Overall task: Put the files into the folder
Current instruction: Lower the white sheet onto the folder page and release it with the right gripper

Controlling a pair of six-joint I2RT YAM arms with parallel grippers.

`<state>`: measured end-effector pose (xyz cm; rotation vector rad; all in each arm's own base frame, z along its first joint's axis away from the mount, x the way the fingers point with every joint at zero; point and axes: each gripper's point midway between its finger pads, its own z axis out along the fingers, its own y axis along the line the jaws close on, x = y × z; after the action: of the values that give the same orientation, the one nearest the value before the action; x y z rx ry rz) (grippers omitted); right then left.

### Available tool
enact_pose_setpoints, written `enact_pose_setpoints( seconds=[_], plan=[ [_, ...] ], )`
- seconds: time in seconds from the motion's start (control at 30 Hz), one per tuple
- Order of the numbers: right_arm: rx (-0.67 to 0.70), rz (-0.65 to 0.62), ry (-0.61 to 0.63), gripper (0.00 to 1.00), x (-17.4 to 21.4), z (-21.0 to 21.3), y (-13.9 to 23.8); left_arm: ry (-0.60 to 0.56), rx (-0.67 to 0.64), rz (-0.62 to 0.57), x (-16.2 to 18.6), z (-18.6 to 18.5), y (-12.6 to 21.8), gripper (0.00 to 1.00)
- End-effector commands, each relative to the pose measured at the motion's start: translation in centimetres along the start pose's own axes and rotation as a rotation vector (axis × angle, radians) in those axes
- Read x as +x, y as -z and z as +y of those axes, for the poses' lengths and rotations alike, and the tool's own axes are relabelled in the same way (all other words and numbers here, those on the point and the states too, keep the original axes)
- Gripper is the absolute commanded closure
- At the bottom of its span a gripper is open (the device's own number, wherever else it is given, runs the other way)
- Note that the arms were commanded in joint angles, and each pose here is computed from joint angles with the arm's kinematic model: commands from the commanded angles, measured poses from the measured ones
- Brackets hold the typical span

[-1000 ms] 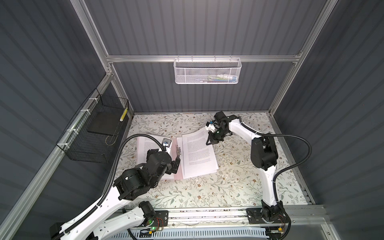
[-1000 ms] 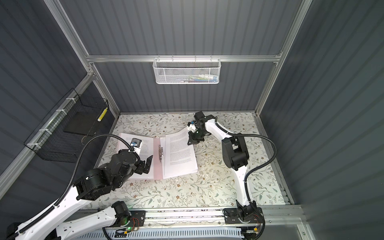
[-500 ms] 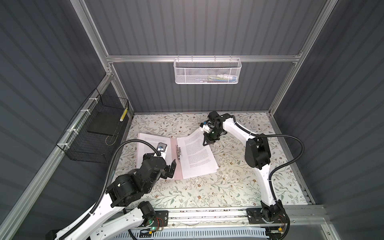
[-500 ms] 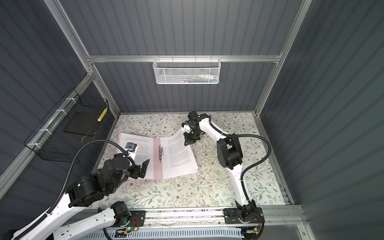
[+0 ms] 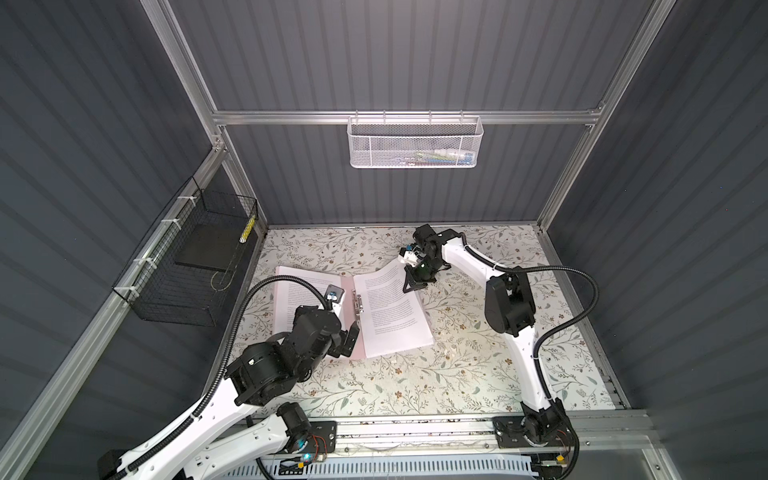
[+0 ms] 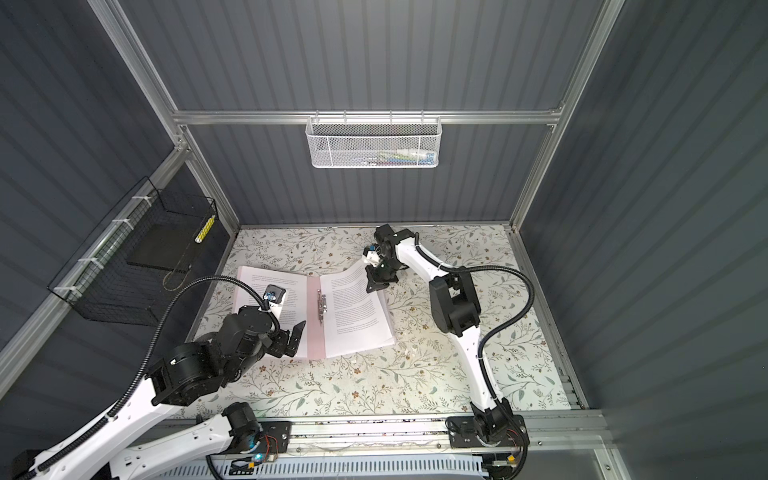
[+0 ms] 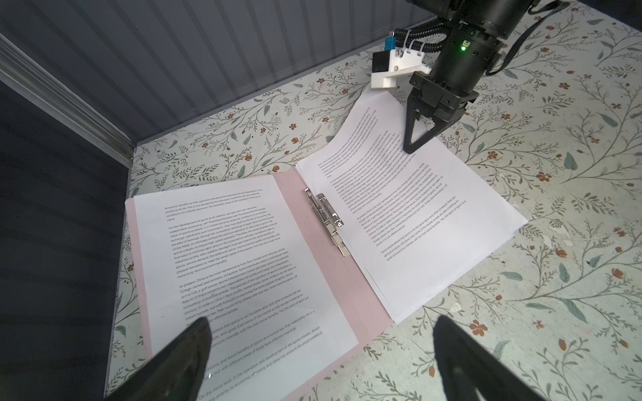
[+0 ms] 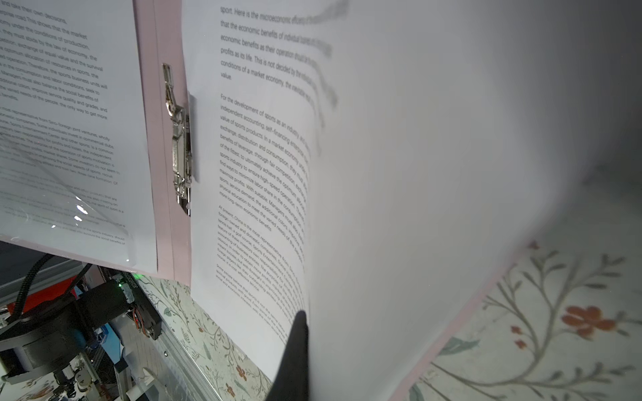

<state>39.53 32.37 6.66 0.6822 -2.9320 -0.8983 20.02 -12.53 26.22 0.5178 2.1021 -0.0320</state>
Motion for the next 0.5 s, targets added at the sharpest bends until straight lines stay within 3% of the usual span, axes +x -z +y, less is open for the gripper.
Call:
enact_pose_setpoints(
  seconds=[0.0,0.47],
  plan=[
    [-0.024,-0.007,-0.01,1.0,-0.47,0.86,0.1,-0.02,0.006,0.001,0.1,-0.22,-0.18,0.0],
    [-0.043,0.0,-0.006,1.0,-0.52,1.4,-0.42,-0.022,0.01,0.005,0.18,-0.39,-0.34,0.0]
  ],
)
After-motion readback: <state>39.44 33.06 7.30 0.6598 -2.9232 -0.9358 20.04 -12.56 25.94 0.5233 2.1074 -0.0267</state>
